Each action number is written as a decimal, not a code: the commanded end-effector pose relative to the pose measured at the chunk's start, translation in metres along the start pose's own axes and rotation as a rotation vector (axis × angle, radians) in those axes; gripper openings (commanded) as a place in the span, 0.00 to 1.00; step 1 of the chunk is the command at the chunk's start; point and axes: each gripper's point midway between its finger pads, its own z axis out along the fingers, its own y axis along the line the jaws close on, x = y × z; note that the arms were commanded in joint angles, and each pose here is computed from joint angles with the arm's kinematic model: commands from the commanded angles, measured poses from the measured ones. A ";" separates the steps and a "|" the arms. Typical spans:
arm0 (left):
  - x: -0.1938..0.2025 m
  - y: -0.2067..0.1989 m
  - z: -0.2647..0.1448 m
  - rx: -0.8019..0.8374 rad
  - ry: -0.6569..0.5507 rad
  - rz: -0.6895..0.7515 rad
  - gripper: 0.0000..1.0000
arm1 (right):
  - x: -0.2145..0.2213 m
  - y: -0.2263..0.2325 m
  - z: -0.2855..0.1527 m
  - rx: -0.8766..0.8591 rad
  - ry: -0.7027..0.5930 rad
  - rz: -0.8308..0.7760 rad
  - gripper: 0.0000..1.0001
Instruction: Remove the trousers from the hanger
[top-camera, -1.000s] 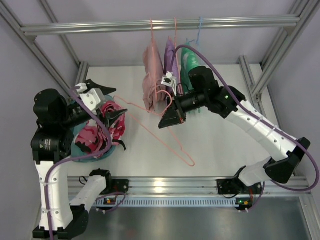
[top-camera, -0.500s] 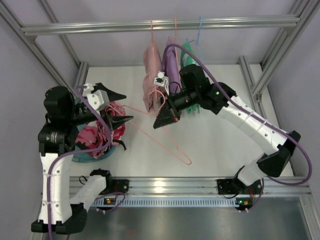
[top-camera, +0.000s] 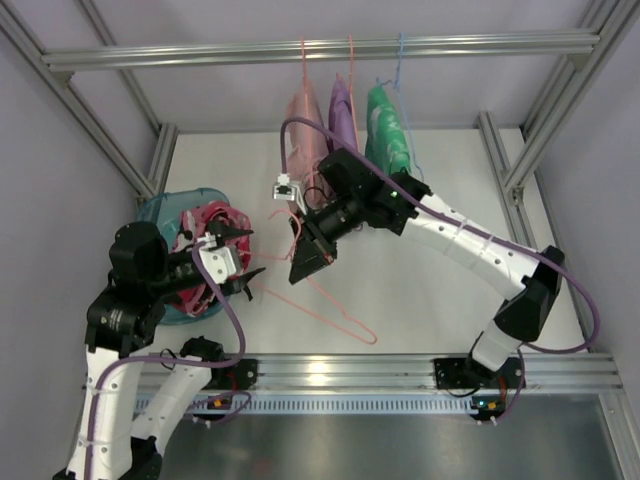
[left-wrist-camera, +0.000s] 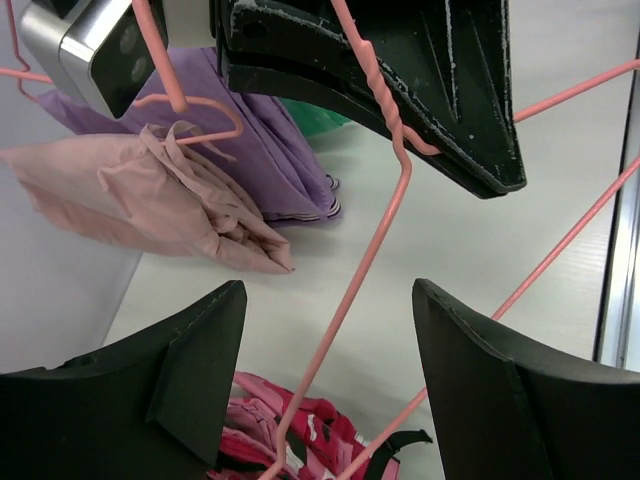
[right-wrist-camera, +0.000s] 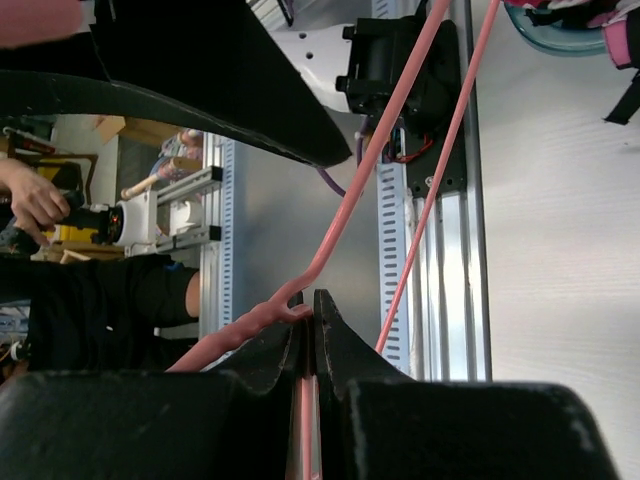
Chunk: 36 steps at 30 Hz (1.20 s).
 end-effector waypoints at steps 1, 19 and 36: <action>0.011 0.004 -0.001 -0.023 0.033 0.098 0.72 | -0.012 0.027 0.005 -0.064 0.000 -0.085 0.00; 0.037 -0.002 0.003 -0.002 0.104 0.045 0.00 | -0.021 0.028 0.018 -0.059 -0.011 -0.079 0.51; 0.020 0.009 -0.006 -0.074 0.105 -0.021 0.00 | -0.010 0.015 -0.079 0.196 -0.223 -0.151 0.97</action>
